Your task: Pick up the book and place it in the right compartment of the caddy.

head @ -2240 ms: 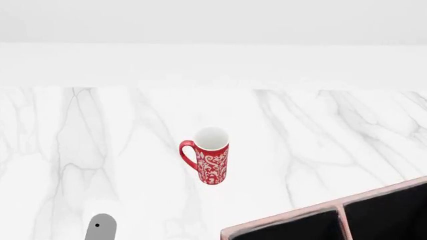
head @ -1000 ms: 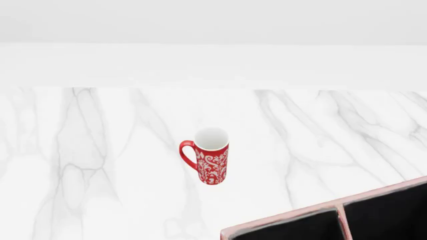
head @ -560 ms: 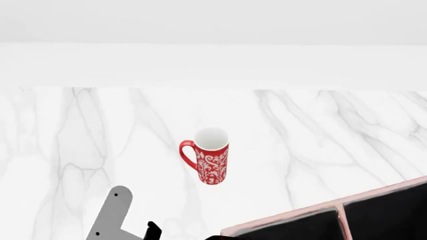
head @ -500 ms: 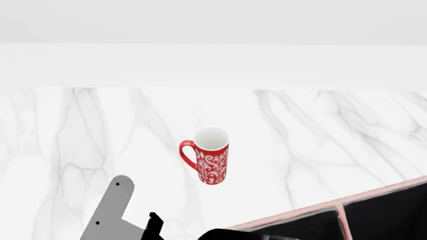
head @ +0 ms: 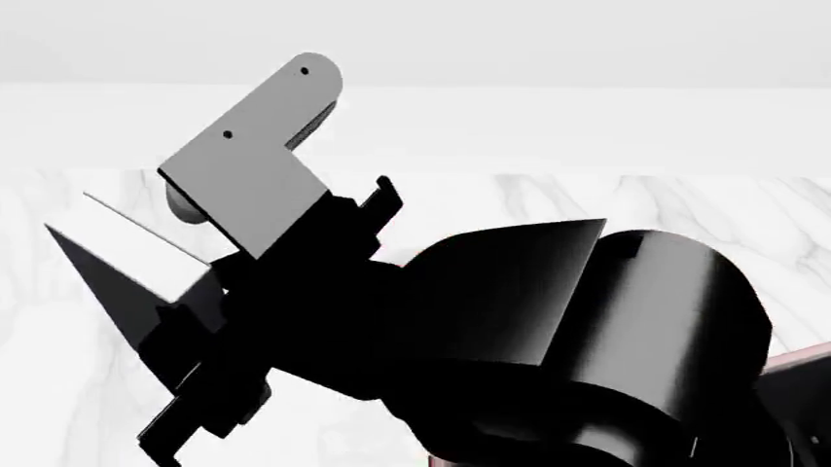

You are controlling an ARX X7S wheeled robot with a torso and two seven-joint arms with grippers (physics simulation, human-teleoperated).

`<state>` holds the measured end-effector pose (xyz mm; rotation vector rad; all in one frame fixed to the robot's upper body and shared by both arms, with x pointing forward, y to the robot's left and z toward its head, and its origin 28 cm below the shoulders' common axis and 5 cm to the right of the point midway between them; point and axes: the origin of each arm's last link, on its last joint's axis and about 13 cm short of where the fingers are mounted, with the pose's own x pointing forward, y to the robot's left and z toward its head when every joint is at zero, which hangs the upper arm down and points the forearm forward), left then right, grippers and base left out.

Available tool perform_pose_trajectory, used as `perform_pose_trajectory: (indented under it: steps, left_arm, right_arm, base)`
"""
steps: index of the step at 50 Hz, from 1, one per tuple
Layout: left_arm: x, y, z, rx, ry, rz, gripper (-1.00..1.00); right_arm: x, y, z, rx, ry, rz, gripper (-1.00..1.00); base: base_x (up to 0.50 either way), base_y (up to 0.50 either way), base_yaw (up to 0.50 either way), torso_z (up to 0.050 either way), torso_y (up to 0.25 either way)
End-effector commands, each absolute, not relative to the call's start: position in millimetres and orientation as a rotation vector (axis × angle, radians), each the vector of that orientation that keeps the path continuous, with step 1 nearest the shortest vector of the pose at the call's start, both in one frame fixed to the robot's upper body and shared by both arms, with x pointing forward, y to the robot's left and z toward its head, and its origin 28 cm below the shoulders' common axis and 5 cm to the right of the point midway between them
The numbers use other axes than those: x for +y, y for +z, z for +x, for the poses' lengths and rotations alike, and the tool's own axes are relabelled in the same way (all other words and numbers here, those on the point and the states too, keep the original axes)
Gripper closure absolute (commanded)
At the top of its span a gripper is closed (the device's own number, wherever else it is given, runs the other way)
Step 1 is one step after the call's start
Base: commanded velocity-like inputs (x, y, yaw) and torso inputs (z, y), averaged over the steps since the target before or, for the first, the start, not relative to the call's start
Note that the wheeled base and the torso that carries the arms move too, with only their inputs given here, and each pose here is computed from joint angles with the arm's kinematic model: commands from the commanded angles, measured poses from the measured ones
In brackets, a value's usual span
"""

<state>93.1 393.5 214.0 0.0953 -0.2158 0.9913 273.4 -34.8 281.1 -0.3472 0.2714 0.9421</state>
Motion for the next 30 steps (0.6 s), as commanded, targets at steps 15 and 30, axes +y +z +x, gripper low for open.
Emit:
perform_pose_trajectory:
  steps: [15, 30]
  left_arm:
    - [393, 208, 92, -0.208, 1.002, 0.078, -1.0]
    - [393, 210, 92, -0.211, 0.999, 0.079, -1.0]
  right_arm:
    - [-86, 341, 272, 0.136, 0.491, -0.155, 1.0]
    - [-133, 340, 251, 0.097, 0.251, -0.086, 1.0]
  base:
    - [0.0, 0.0, 0.0, 0.0, 0.001]
    - [0.0, 0.0, 0.0, 0.0, 0.001]
